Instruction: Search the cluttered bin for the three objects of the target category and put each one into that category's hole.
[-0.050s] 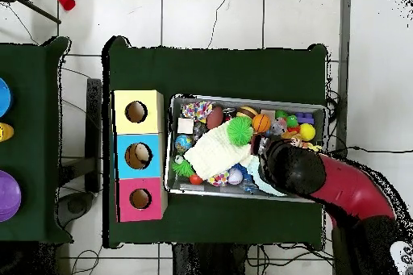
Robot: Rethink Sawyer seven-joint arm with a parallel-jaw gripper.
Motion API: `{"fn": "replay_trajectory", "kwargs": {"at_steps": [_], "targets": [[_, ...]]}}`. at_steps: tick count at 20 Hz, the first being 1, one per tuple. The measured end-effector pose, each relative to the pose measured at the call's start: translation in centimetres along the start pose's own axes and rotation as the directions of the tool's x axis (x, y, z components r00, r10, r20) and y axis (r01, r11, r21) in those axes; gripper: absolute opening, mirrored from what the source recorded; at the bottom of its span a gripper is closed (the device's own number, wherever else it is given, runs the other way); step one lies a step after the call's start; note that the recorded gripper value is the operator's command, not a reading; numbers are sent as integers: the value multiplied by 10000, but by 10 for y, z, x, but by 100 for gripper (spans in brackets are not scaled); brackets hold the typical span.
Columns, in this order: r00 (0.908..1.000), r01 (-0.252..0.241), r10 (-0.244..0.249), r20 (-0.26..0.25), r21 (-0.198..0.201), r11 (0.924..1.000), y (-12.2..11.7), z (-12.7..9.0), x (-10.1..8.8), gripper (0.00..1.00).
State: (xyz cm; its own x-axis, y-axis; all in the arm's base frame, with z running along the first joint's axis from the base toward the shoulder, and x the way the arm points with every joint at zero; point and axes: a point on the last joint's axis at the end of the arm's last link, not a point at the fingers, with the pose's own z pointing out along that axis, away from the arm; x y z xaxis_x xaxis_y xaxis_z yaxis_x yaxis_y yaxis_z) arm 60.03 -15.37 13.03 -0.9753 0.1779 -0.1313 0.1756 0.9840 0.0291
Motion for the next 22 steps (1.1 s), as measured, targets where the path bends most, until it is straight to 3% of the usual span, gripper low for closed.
{"fn": "replay_trajectory", "kwargs": {"at_steps": [6,22], "targets": [[9998,190,-190,-44,8,9998,6,3,2,100],[9934,1131,-1129,210,-89,9935,62,-7,-8,100]]}}
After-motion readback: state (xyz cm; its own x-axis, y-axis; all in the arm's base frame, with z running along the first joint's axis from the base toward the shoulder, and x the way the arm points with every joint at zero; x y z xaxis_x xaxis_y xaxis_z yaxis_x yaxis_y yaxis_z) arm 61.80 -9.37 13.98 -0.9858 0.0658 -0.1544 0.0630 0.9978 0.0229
